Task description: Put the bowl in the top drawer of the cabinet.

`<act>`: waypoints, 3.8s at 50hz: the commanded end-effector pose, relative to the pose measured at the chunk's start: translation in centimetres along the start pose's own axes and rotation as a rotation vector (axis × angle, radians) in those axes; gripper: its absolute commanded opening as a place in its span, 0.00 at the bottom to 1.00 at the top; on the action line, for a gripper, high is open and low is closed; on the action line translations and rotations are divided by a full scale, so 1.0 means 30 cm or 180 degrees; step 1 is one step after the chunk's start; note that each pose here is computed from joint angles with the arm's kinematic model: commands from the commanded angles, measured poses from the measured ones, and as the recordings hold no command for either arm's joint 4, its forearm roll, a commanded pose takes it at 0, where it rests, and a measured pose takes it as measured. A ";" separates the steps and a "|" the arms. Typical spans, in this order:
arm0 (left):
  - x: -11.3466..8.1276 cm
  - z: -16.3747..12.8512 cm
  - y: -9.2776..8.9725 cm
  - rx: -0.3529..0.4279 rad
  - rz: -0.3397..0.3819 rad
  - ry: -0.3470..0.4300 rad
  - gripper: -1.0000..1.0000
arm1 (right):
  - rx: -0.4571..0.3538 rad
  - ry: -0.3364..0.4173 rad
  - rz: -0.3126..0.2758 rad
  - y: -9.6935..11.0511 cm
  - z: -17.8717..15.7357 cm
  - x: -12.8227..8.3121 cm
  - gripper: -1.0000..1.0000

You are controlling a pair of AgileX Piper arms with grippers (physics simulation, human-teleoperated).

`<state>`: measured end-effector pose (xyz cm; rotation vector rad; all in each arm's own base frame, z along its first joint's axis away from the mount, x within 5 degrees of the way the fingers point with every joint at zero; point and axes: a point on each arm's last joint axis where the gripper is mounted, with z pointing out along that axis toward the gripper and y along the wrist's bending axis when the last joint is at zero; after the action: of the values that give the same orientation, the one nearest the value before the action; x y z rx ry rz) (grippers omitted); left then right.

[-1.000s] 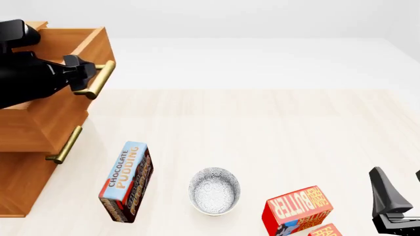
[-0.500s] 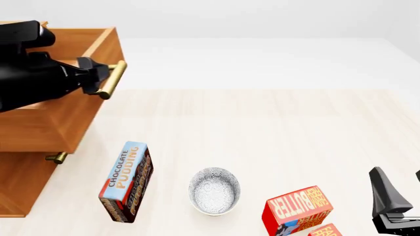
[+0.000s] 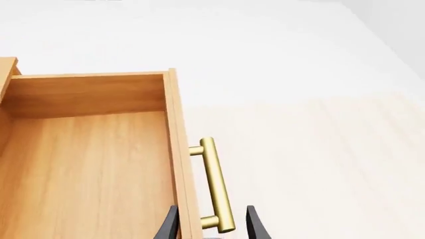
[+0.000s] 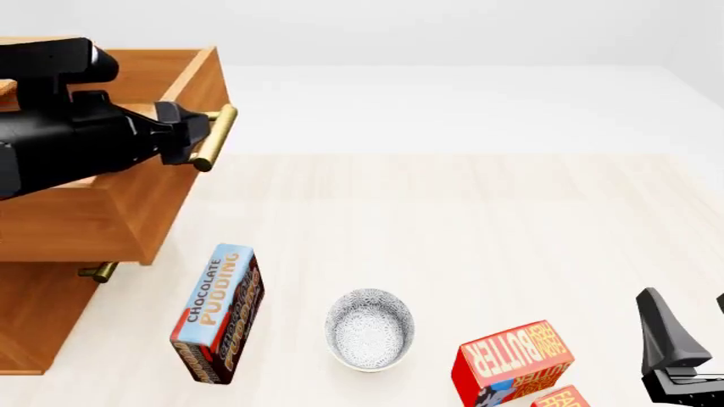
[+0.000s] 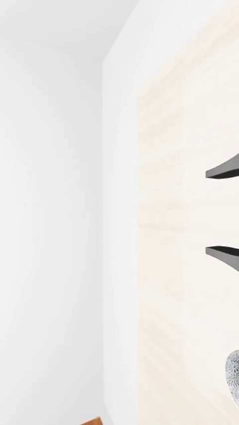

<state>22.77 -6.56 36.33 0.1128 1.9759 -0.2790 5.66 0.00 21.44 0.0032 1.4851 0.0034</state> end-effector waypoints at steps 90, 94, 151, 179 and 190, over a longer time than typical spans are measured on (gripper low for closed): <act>-0.043 -0.282 -0.085 0.0535 0.0371 -0.0554 1.00 | 0.0000 0.0000 -0.0001 0.000 0.000 0.000 1.00; -0.044 -0.309 -0.088 0.0574 0.0385 -0.0570 1.00 | 0.0000 0.0000 0.0001 0.000 0.000 0.000 1.00; 0.017 -0.365 -0.197 0.1350 0.0709 -0.0544 1.00 | 0.0000 0.0001 0.0001 0.000 0.000 0.000 1.00; 0.035 -0.252 -0.287 0.1516 0.0627 -0.0253 1.00 | 0.0000 0.0000 0.0001 0.000 0.000 0.000 1.00; 0.066 -0.178 -0.364 0.1673 0.0625 -0.0103 1.00 | 0.0000 -0.0001 0.0001 0.000 0.000 0.000 1.00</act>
<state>14.14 -13.77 39.26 0.6005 1.7712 -0.6233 5.66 0.00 21.44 0.0031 1.4851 0.0035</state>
